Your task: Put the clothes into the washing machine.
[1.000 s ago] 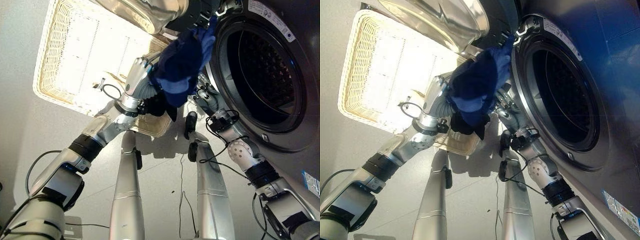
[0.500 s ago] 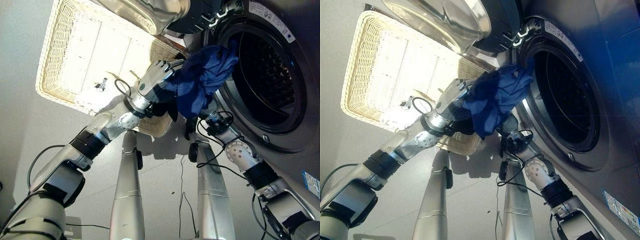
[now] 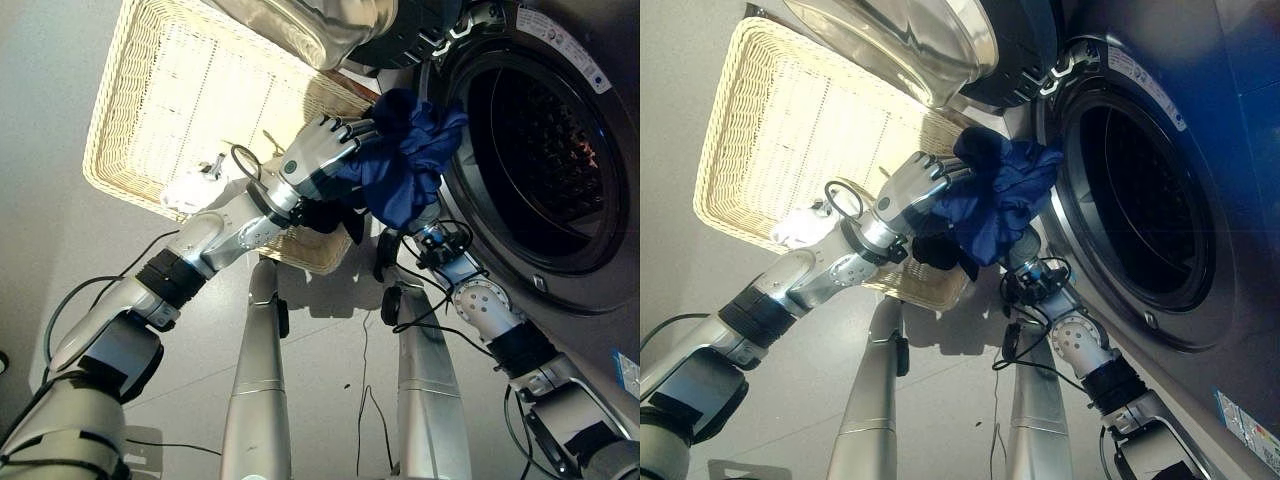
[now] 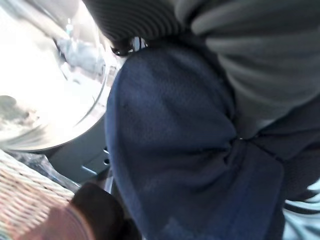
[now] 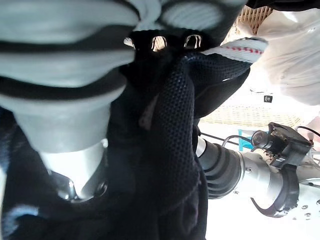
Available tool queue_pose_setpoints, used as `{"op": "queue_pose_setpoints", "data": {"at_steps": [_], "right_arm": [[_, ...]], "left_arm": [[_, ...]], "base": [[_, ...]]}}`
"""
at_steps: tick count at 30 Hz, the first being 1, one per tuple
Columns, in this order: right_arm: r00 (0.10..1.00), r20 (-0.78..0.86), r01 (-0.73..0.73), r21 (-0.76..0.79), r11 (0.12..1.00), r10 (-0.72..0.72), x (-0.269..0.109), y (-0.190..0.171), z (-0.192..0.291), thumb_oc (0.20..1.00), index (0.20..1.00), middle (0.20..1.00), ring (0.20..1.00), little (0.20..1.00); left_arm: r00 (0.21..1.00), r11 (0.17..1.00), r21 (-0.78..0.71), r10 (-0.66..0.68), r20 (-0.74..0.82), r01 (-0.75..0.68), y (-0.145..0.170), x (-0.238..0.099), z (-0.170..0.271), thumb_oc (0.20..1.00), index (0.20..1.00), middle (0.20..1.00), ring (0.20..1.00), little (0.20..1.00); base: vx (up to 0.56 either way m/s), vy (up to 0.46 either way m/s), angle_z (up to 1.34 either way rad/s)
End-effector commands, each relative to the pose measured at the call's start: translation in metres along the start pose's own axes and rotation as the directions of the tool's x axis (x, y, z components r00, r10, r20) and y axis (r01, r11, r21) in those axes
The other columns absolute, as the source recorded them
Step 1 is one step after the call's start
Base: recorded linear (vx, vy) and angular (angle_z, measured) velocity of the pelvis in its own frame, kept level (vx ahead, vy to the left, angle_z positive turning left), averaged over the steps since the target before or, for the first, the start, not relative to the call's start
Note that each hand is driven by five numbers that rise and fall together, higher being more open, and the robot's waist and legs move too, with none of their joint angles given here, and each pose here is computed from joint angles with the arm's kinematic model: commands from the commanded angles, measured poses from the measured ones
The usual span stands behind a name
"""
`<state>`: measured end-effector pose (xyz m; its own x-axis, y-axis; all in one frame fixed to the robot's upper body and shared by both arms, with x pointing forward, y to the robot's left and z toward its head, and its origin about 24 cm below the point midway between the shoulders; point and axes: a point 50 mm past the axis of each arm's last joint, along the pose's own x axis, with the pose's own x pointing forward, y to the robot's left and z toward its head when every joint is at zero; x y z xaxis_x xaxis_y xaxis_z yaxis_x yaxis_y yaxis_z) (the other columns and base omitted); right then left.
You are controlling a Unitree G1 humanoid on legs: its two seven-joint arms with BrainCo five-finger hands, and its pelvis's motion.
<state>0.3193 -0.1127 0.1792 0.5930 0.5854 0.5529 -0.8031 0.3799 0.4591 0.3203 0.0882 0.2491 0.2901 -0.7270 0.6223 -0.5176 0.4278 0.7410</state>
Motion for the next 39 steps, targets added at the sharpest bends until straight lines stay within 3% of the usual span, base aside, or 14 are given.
{"op": "queue_pose_setpoints", "data": {"at_steps": [1, 8, 33, 34, 35, 36, 39], "right_arm": [[0.981, 0.113, -0.157, -0.042, 0.987, 0.161, 0.005, 0.026, 0.026, 1.000, 1.000, 1.000, 1.000, 1.000], [0.985, 0.093, -0.136, -0.074, 0.988, 0.143, 0.004, 0.024, 0.025, 1.000, 1.000, 1.000, 1.000, 1.000], [0.950, 0.084, -0.304, 0.025, 0.952, 0.301, 0.010, 0.043, 0.019, 1.000, 1.000, 1.000, 1.000, 1.000], [0.947, 0.086, -0.311, 0.022, 0.950, 0.308, 0.011, 0.044, 0.019, 0.815, 0.815, 0.815, 0.815, 0.815], [0.947, 0.088, -0.314, 0.024, 0.949, 0.310, 0.010, 0.044, 0.019, 0.442, 0.442, 0.442, 0.442, 0.442], [0.945, 0.090, -0.317, 0.027, 0.948, 0.314, 0.010, 0.044, 0.019, 0.200, 0.200, 0.200, 0.200, 0.200], [0.942, 0.091, -0.327, 0.025, 0.945, 0.323, 0.011, 0.046, 0.018, 0.200, 0.200, 0.200, 0.200, 0.200]], "left_arm": [[0.985, 0.987, 0.048, 0.146, 0.090, -0.151, 0.019, 0.009, 0.011, 0.200, 0.200, 0.200, 0.200, 0.200], [0.963, 0.960, 0.091, 0.260, 0.073, -0.266, 0.027, 0.003, 0.005, 0.200, 0.200, 0.200, 0.200, 0.200], [0.991, 0.985, 0.136, 0.093, 0.097, -0.106, 0.020, 0.010, 0.009, 0.200, 0.200, 0.200, 0.200, 0.200], [0.992, 0.987, 0.133, 0.079, 0.099, -0.092, 0.019, 0.010, 0.009, 0.200, 0.200, 0.200, 0.200, 0.200], [0.992, 0.987, 0.136, 0.069, 0.101, -0.083, 0.019, 0.010, 0.009, 0.200, 0.200, 0.200, 0.200, 0.200], [0.993, 0.988, 0.133, 0.065, 0.102, -0.079, 0.019, 0.010, 0.009, 0.200, 0.200, 0.200, 0.200, 0.200], [0.993, 0.989, 0.130, 0.059, 0.101, -0.072, 0.018, 0.010, 0.009, 0.200, 0.200, 0.200, 0.200, 0.200]], "base": [[0.00, 0.000, 0.00], [0.00, 0.000, 0.00], [0.00, 0.000, 0.00], [0.00, 0.000, 0.00], [0.00, 0.000, 0.00], [0.00, 0.000, 0.00], [0.00, 0.000, 0.00]]}}
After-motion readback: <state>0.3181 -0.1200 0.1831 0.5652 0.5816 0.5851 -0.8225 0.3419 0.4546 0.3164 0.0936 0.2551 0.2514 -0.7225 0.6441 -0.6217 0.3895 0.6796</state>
